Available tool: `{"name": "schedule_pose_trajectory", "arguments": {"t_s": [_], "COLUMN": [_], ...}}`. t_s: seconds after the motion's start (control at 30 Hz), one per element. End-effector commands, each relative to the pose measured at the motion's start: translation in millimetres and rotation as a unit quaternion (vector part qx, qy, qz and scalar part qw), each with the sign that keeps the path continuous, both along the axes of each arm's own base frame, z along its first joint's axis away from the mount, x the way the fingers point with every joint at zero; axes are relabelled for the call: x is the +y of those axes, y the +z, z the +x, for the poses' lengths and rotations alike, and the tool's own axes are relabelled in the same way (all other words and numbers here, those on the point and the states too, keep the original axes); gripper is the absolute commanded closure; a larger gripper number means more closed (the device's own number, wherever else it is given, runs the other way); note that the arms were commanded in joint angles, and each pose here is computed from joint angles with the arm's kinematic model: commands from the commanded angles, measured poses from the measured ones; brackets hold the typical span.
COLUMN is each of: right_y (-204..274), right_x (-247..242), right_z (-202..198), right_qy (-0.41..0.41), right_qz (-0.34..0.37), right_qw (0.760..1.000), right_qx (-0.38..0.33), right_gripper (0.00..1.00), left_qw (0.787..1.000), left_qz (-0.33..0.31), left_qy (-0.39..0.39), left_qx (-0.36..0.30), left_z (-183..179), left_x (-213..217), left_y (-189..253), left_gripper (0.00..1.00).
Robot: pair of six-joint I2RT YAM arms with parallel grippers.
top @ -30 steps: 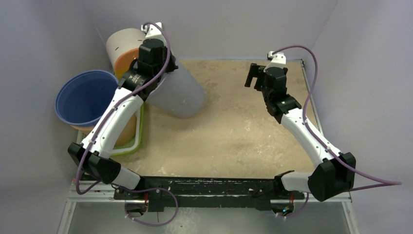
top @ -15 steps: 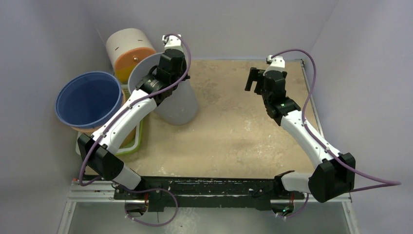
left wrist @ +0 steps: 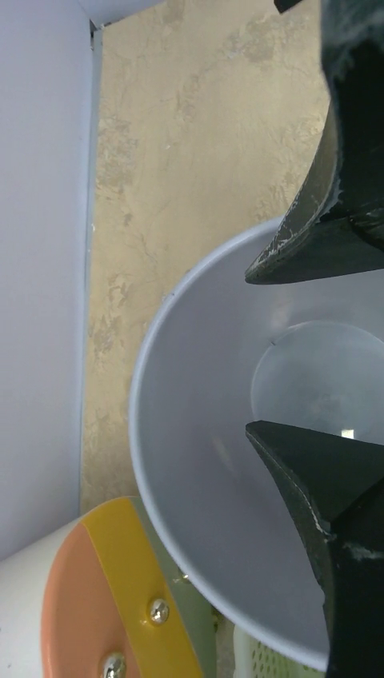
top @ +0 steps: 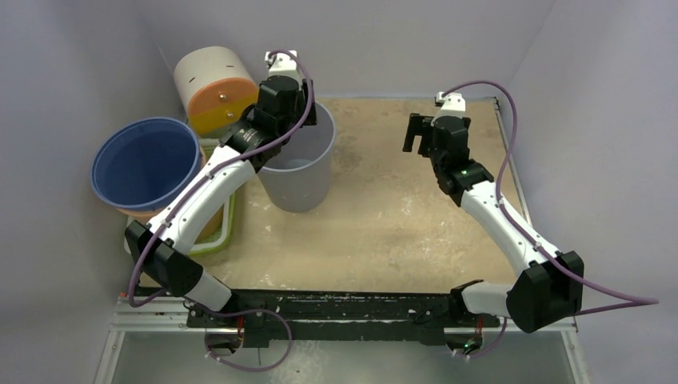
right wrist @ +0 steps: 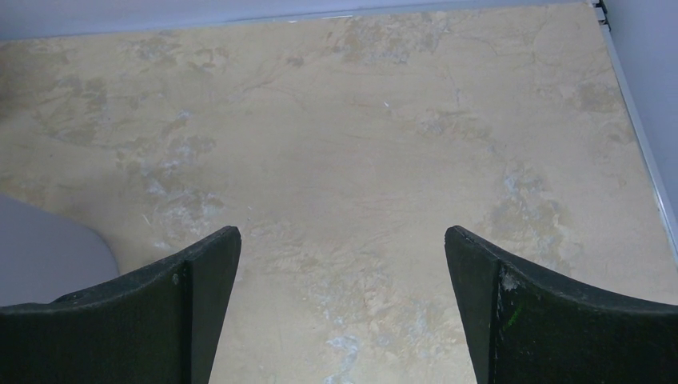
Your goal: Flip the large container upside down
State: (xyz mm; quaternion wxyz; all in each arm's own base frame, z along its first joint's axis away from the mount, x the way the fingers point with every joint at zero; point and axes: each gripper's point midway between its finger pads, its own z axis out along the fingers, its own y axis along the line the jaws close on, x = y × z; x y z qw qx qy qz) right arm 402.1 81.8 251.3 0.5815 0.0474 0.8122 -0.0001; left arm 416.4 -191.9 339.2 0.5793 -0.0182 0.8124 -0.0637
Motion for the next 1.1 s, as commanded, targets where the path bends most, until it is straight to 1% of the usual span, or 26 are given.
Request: {"name": "schedule_pose_trajectory", "arguments": {"t_s": [0.0,0.1,0.2,0.23,0.3,0.37,0.5,0.6,0.7,0.77,0.87,0.97,1.07], "right_y": [41,57,81,85,99,114,136,143,138,135,113,98,89], "right_x": [-7,15,43,55,89,125,189,235,281,307,342,363,372], "right_z": [3,5,7,9,8,6,-3,-16,-34,-46,-57,-67,-72], "right_qy": [-0.001,0.049,0.086,0.099,0.144,0.210,0.320,0.378,0.433,0.462,0.496,0.514,0.526], "right_qz": [-0.020,-0.005,-0.012,-0.021,-0.032,-0.022,-0.003,-0.016,-0.045,-0.064,-0.089,-0.106,-0.107], "right_qw": [0.999,0.997,0.994,0.993,0.986,0.974,0.943,0.920,0.894,0.878,0.860,0.848,0.841], "right_qx": [-0.042,-0.053,-0.067,-0.066,-0.073,-0.081,-0.091,-0.102,-0.103,-0.104,-0.085,-0.076,-0.074], "right_gripper": [0.00,0.00,0.00,0.00,0.00,0.02,0.13,0.14,0.14,0.14,0.14,0.14,0.15], "left_qw": [0.996,0.992,0.975,0.969,0.963,0.961,0.954,0.955,0.954,0.954,0.955,0.956,0.955], "left_qz": [-0.030,0.005,0.055,0.060,0.050,0.033,0.020,-0.002,-0.009,-0.008,-0.009,-0.008,-0.007], "left_qy": [0.009,0.075,0.186,0.216,0.246,0.254,0.273,0.260,0.260,0.258,0.254,0.251,0.253], "left_qx": [-0.083,-0.102,-0.104,-0.100,-0.099,-0.109,-0.123,-0.140,-0.150,-0.151,-0.151,-0.151,-0.151], "left_z": [-21,-31,-45,-50,-56,-61,-74,-83,-91,-95,-99,-101,-105], "left_x": [18,54,107,123,150,166,180,180,183,185,185,185,188], "left_y": [84,109,122,124,124,124,129,133,135,136,135,133,133], "left_gripper": [0.38,0.37,0.36,0.36,0.36,0.36,0.36,0.36,0.36,0.36,0.36,0.36,0.36]}}
